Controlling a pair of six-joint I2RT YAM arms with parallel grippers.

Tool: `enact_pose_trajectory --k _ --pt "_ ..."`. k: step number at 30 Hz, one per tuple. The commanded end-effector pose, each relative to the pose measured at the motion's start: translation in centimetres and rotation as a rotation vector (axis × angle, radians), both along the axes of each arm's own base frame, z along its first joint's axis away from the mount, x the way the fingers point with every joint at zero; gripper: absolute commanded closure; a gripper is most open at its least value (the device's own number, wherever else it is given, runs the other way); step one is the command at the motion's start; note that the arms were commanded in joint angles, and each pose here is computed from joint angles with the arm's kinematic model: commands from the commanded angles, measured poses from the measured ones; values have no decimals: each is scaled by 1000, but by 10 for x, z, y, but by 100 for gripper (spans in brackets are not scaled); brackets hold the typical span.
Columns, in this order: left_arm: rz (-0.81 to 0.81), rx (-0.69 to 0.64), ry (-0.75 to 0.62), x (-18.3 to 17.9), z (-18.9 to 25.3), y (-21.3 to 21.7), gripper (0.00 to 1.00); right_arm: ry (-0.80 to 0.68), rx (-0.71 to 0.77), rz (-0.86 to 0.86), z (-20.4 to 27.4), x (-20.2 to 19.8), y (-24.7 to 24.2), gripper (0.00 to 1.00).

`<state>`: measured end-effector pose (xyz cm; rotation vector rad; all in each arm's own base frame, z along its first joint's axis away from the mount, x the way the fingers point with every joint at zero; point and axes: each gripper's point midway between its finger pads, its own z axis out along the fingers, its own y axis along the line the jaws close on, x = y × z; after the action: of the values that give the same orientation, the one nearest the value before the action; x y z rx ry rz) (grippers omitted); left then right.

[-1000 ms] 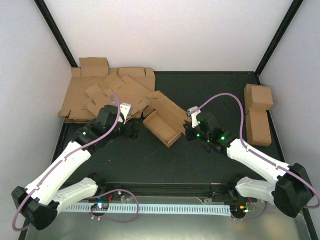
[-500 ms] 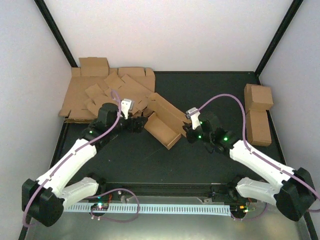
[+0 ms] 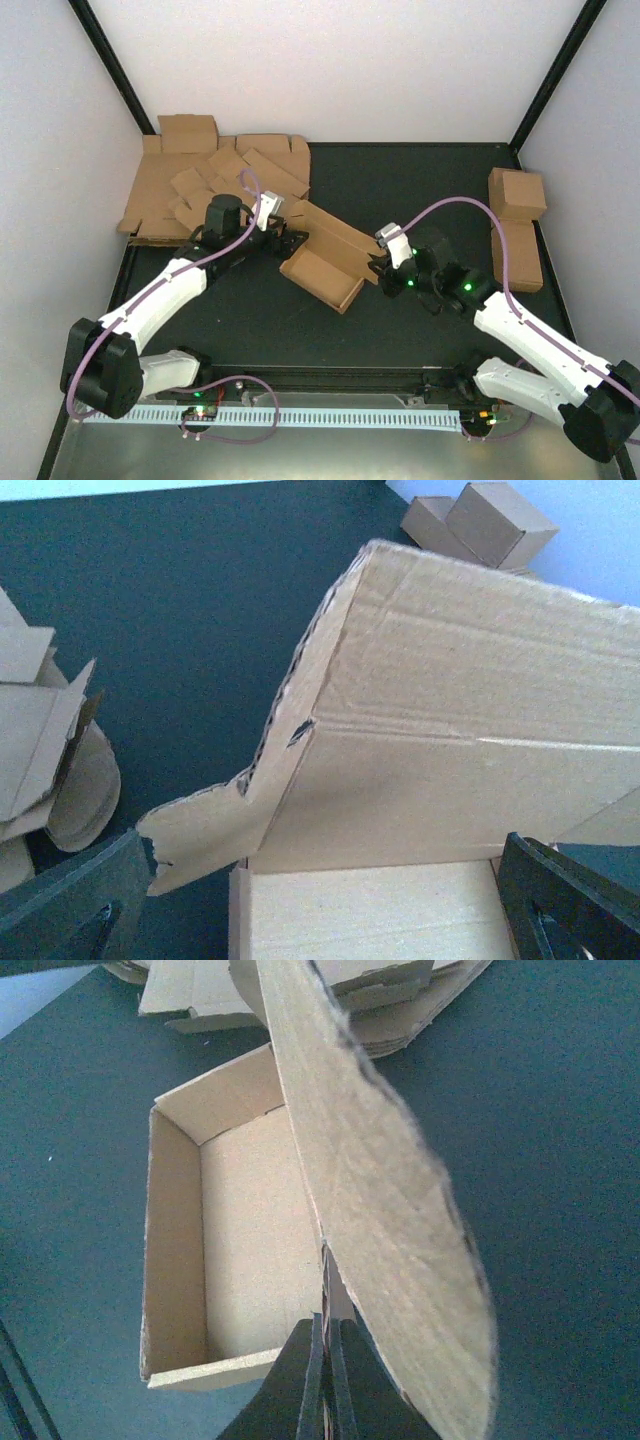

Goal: Fold the paper box

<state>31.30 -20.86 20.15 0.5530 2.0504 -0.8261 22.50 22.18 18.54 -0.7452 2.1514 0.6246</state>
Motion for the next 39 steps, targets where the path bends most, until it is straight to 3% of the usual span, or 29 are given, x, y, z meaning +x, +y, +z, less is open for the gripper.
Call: enact_pose_trajectory --k 1,9,19,23,29,35,39 --pt "-34 -5 -131 11 31 -4 1 -11 10 40 11 -5 3 98" --pt "48 108 -98 29 17 11 1 -9 17 64 15 -7 7 98" --pt "-156 20 -138 16 29 -14 3 -9 7 83 20 -10 6 98" --pt "-188 5 -89 15 19 -19 15 -14 7 73 22 -8 6 98" --pt "-182 13 -39 17 7 -19 26 -17 12 74 25 -7 8 98" --pt "-99 38 -5 24 2 -11 50 -12 -8 29 20 3 6 98" --pt "-74 53 63 24 -9 -10 62 -20 -13 -15 18 13 6 98"
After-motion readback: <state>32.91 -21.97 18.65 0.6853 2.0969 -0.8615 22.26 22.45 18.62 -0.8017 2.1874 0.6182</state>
